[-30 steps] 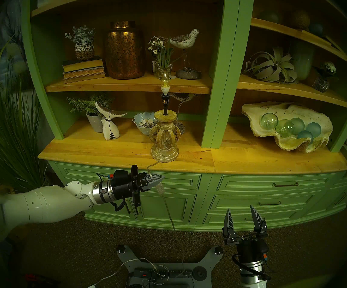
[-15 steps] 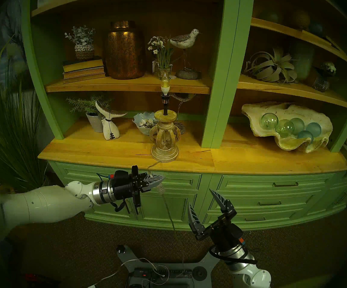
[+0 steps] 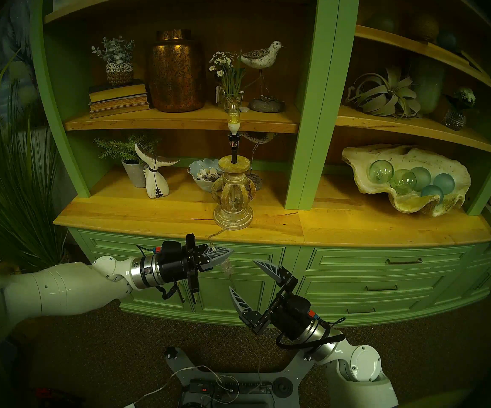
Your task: Grab cable and switch light on
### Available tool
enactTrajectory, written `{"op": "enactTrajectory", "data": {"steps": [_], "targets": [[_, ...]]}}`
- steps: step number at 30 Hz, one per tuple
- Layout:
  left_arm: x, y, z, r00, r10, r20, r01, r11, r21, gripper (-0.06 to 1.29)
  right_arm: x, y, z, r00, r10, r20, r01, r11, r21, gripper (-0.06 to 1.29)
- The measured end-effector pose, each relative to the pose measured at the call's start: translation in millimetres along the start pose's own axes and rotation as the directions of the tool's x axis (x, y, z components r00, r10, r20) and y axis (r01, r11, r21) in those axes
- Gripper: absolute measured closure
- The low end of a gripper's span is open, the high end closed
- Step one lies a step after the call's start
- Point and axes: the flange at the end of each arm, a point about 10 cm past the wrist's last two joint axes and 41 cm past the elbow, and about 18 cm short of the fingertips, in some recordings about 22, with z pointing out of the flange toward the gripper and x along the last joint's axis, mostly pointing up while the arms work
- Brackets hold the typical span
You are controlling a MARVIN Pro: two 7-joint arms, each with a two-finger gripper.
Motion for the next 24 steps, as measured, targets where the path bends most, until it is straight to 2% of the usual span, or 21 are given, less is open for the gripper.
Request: {"op": "enactTrajectory", "data": {"steps": [3, 5, 8, 13, 18, 21, 24], "targets": [[0.1, 0.0, -0.1, 1.000, 0.001, 0.001, -0.001, 1.000, 0.000, 1.25, -0.5, 15, -6.9, 0.998, 0.001, 0.061, -0.002, 1.000, 0.009, -0.01], [0.0, 0.2, 0.0, 1.000, 0.001, 0.001, -0.001, 1.000, -0.002, 1.25, 1.4, 32, -14.9, 0.995, -0.002, 0.102, 0.002, 1.000, -0.006, -0.01], [0.0, 0.3, 0.0, 1.000, 0.001, 0.001, -0.001, 1.000, -0.002, 1.25, 4.7, 50, -21.5, 0.990, 0.000, 0.140, 0.003, 1.000, -0.017, -0.01], [0.2, -0.1, -0.1, 1.000, 0.001, 0.001, -0.001, 1.000, -0.001, 1.25, 8.9, 70, -21.5, 0.980, 0.034, 0.194, -0.038, 0.999, 0.016, -0.01], [0.4, -0.4, -0.1, 1.000, 0.001, 0.000, -0.001, 1.000, 0.001, 1.25, 6.6, 70, -14.1, 0.967, 0.092, 0.238, -0.116, 0.990, 0.087, -0.01], [0.4, -0.5, -0.1, 1.000, 0.001, 0.000, -0.001, 1.000, 0.002, 1.25, 3.6, 65, -7.3, 0.952, 0.139, 0.273, -0.181, 0.974, 0.137, -0.01], [0.3, -0.5, -0.1, 1.000, 0.001, 0.000, -0.001, 1.000, 0.002, 1.25, 2.1, 64, -2.0, 0.939, 0.173, 0.298, -0.227, 0.961, 0.157, -0.01]]}}
